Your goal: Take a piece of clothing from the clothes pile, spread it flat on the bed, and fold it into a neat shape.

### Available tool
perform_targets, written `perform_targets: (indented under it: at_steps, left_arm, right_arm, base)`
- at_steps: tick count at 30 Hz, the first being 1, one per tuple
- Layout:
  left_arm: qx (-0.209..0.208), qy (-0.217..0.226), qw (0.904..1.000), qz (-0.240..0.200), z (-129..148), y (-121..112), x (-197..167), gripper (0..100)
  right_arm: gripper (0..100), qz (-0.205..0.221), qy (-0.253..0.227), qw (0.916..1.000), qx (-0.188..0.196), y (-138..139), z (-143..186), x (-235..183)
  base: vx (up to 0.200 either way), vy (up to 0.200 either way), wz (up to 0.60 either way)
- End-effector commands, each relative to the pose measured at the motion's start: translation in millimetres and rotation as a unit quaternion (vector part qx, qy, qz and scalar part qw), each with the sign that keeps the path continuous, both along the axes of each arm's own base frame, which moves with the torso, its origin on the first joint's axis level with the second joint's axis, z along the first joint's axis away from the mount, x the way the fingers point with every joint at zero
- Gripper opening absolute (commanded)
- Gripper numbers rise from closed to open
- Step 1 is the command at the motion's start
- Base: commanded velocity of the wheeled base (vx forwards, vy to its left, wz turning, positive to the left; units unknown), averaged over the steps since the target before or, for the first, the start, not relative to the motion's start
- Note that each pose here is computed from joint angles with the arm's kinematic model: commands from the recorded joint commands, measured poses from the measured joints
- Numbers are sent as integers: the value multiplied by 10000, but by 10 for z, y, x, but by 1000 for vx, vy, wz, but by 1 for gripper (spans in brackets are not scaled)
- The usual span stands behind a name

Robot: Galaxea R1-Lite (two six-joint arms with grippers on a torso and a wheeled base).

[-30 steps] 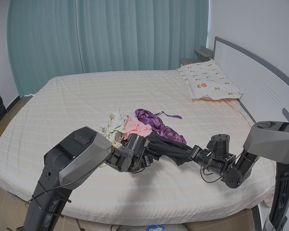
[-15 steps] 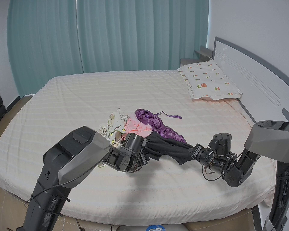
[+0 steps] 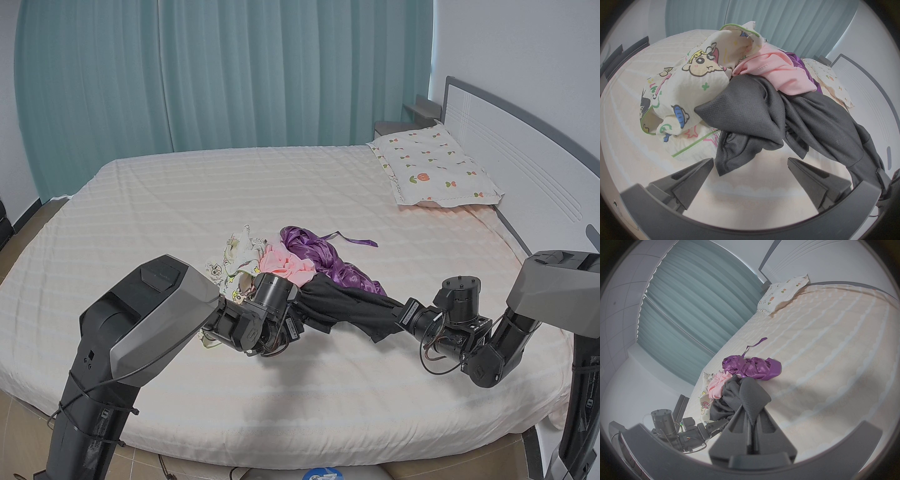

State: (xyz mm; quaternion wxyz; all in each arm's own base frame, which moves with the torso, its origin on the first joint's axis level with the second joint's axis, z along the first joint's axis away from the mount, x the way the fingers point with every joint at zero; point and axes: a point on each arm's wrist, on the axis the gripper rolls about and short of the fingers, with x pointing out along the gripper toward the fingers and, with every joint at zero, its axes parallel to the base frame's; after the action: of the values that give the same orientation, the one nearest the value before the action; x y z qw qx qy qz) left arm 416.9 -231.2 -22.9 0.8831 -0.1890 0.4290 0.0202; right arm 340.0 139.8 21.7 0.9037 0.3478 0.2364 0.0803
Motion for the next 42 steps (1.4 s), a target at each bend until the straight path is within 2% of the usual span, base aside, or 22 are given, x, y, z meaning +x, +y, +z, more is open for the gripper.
perform_targets:
  at_steps: [1, 7, 8, 13, 17, 25, 29, 32, 35, 37, 38, 42]
  left_arm:
    - [36, -42, 10000, 57, -113, -16, 83, 100]
    - [192, -223, 9993, 246, -220, -53, 204, 100]
    - [192, -223, 9993, 246, -215, -57, 211, 0]
    - [169, -132, 9993, 307, -108, -55, 193, 0]
    - [-30, -41, 9989, 462, 160, 9, 101, 0]
    - [-220, 280, 9989, 315, 452, 211, -200, 0]
    - [-510, 373, 9978, 218, 647, 332, -301, 0]
    - [-1095, 452, 9928, 193, 892, 412, -376, 0]
    - [-1221, 512, 9910, 168, 935, 472, -383, 0]
    - [-1165, 617, 9911, 195, 851, 540, -379, 0]
    - [-1131, 642, 9913, 194, 824, 547, -378, 100]
    - [-968, 913, 9910, 136, 599, 524, -377, 100]
  right_arm:
    - [0, 9, -12, 10000, -2, 11, -8, 15]
    - [0, 9, -48, 10000, 12, 20, 4, 35]
    - [0, 9, -48, 10000, 12, 20, 4, 35]
    - [0, 4, -64, 10000, 35, 20, 17, 35]
    - [0, 0, -96, 9999, 59, 12, 47, 30]
    - [0, 3, -283, 9995, 128, -7, 115, -15]
    - [0, -14, -373, 9992, 172, -30, 203, -41]
    - [0, -65, -445, 9987, 219, -102, 289, -63]
    - [0, -109, -497, 9984, 234, -147, 319, -59]
    - [0, -131, -470, 9986, 220, -165, 302, -76]
    - [0, -127, -438, 9987, 218, -168, 288, -84]
    - [0, -123, -349, 9991, 194, -175, 226, -105]
  base:
    - [0, 0, 0]
    - [0, 0, 0]
    - [0, 0, 0]
    - [0, 0, 0]
    - [0, 0, 0]
    - [0, 0, 0]
    - [0, 0, 0]
    - [0, 0, 0]
    - [0, 0, 0]
    - [0, 0, 0]
    - [0, 0, 0]
    - [0, 0, 0]
